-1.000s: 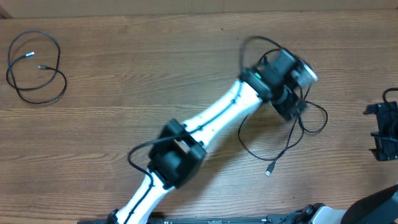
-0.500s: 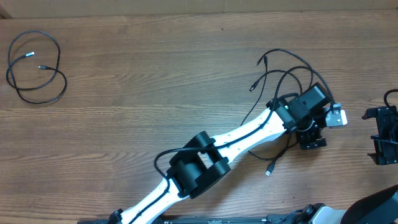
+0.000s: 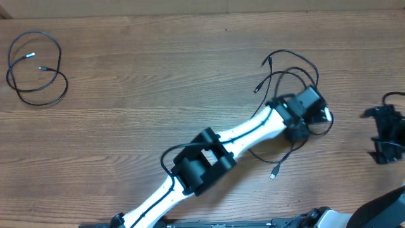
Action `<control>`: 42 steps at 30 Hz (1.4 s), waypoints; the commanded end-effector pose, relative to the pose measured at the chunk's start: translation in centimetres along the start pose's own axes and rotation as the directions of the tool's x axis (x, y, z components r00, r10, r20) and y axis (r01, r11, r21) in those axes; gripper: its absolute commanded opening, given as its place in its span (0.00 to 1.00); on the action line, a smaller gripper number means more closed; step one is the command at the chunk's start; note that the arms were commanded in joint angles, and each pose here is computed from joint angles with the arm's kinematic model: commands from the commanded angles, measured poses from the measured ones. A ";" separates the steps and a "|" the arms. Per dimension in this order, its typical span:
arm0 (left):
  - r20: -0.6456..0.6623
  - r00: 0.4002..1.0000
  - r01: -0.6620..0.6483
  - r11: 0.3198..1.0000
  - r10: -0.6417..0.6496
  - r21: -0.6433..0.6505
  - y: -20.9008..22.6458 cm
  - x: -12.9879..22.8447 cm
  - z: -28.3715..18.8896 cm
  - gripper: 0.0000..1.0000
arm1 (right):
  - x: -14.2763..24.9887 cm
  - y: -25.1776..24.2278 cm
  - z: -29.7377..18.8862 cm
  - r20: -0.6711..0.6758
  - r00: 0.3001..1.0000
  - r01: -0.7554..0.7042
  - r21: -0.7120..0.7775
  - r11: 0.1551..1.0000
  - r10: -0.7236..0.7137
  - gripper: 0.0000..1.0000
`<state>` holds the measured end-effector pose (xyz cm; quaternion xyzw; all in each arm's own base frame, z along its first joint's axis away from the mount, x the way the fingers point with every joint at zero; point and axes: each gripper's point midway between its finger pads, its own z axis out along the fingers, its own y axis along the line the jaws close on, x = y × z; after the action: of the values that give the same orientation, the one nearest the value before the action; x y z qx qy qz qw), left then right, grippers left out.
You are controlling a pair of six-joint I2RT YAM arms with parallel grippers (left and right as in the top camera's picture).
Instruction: Untangle cables
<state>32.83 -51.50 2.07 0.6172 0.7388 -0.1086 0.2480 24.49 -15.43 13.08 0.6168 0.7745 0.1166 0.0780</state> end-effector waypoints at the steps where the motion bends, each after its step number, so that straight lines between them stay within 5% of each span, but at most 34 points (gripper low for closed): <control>1: 0.059 0.996 0.080 0.985 -0.071 -0.155 8.0 -1.2 -8.6 0.78 | 3.9 2.5 4.0 -0.117 0.974 0.171 -0.187 0.967 -0.194 1.00; 9: 0.097 0.973 0.229 0.943 -0.211 -0.242 15.3 1.6 -17.0 0.82 | 7.5 4.1 9.4 -0.099 0.928 0.294 -0.393 0.871 -0.358 0.95; 13: 0.167 0.946 0.311 0.921 -0.278 -0.234 17.7 2.3 -20.5 0.83 | 9.1 6.2 10.7 -0.046 0.897 0.378 -0.436 0.817 -0.439 0.79; 25: 0.135 0.904 0.426 0.880 -0.405 -0.211 20.9 7.4 -22.8 0.82 | 9.1 7.1 15.0 -0.002 0.870 0.460 -0.356 0.814 -0.492 0.56; 32: 0.161 0.850 0.523 0.841 -0.502 -0.140 22.1 9.1 -23.6 0.84 | 9.6 8.4 14.5 0.002 0.859 0.463 -0.427 0.776 -0.511 0.04; 42: 0.258 0.792 0.538 0.832 -0.554 0.136 21.7 8.6 -25.4 0.90 | 14.9 13.9 8.3 -0.021 0.733 0.465 -0.714 0.524 -0.680 0.04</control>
<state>48.05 -27.02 19.27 0.3591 0.8648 -0.2088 0.2820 34.90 -0.13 4.59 0.3045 0.8535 0.3807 0.1843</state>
